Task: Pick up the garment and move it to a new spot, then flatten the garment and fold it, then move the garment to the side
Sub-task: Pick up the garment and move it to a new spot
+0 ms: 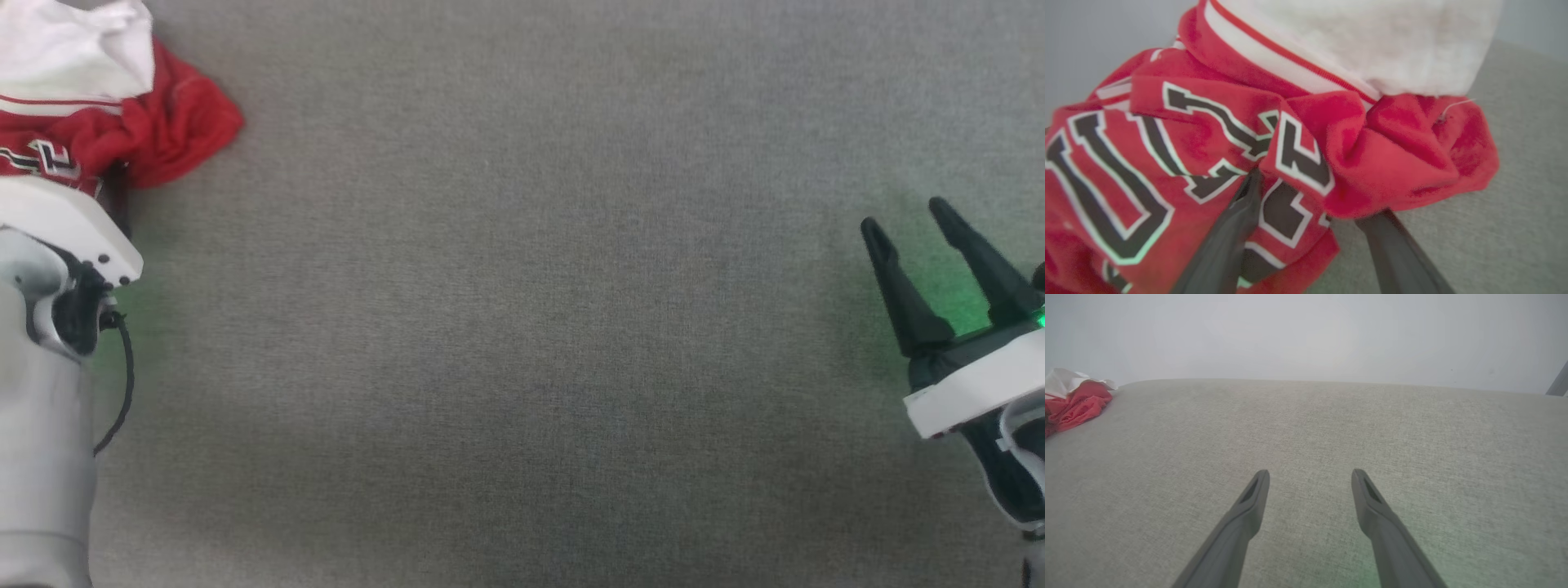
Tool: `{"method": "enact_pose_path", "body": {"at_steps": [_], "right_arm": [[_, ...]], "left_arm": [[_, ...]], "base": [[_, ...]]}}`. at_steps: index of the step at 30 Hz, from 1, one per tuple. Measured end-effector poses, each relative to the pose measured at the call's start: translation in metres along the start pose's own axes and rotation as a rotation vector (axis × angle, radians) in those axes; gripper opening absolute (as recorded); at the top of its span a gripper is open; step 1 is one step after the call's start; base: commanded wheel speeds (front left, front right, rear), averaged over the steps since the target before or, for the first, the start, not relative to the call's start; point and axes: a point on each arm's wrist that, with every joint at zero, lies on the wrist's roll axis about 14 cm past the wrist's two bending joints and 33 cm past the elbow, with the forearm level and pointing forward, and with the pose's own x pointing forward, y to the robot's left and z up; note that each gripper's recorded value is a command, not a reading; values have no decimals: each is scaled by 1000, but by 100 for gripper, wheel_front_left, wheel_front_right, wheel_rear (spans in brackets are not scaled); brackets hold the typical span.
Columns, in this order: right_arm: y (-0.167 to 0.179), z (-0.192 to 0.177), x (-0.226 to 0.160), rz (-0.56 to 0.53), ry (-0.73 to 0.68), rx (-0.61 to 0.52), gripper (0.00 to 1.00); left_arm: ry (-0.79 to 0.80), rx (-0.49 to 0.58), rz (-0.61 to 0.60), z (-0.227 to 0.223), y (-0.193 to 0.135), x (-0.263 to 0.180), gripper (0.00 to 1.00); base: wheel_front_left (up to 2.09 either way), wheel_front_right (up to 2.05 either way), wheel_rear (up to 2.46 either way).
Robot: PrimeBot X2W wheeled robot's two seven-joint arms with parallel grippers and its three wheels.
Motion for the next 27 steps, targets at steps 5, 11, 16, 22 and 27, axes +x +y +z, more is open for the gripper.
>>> {"method": "enact_pose_path", "body": {"at_steps": [5, 11, 16, 22, 27], "right_arm": [[-12, -6, 4, -15, 20, -8, 100], [-18, -13, 6, -23, 41, -5, 100], [-19, -14, 8, -28, 43, -1, 100], [-17, -3, 6, -36, 9, 5, 100], [-6, 13, 0, -36, -42, 20, 100]], "left_arm": [[183, 4, 19, -28, -5, 19, 100], [307, -15, 30, -42, -9, 29, 100], [266, -15, 21, -38, -9, 31, 0], [144, 20, 0, -10, -3, 25, 0], [-54, 107, -6, 58, 14, 4, 0]], "base": [[0, 0, 0], [0, 0, 0], [0, 0, 0], [0, 0, 0], [0, 0, 0]]}}
